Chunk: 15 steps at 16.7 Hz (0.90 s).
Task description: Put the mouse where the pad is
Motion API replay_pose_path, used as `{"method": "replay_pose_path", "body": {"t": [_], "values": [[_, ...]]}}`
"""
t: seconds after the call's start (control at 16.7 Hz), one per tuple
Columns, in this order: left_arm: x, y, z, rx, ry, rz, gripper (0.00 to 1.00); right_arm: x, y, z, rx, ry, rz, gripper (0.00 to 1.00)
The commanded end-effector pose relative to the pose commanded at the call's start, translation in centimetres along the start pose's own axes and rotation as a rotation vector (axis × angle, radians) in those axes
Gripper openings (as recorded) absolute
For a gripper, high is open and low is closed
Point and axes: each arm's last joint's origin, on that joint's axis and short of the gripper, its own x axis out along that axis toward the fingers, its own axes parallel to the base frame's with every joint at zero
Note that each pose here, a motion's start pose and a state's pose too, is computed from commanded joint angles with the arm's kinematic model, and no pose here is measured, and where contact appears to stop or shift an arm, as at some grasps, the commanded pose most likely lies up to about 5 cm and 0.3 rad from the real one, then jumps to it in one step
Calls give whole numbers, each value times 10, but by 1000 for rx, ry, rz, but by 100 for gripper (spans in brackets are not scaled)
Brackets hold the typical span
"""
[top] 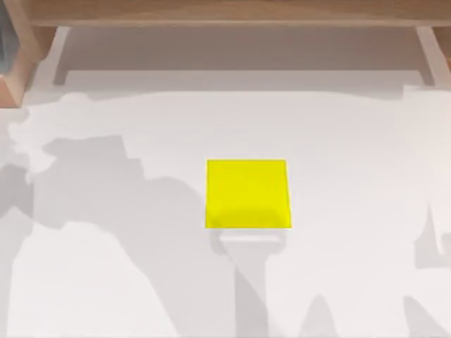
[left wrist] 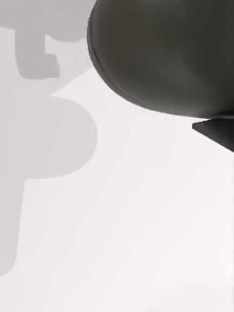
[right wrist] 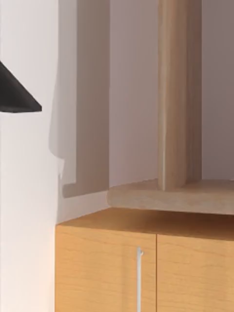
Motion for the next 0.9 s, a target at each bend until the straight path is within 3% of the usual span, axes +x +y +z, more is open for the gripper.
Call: {"method": "replay_pose_path", "body": {"t": [0.18,0.36,0.54,0.9], "values": [[2,-9,15,105,5,-4,0,0,0,0,0,0,0,100],[5,-35,48,362,14,-13,0,0,0,0,0,0,0,100],[12,-80,89,753,28,-31,0,0,0,0,0,0,0,100],[32,-213,152,1743,47,-95,0,0,0,0,0,0,0,100]]}}
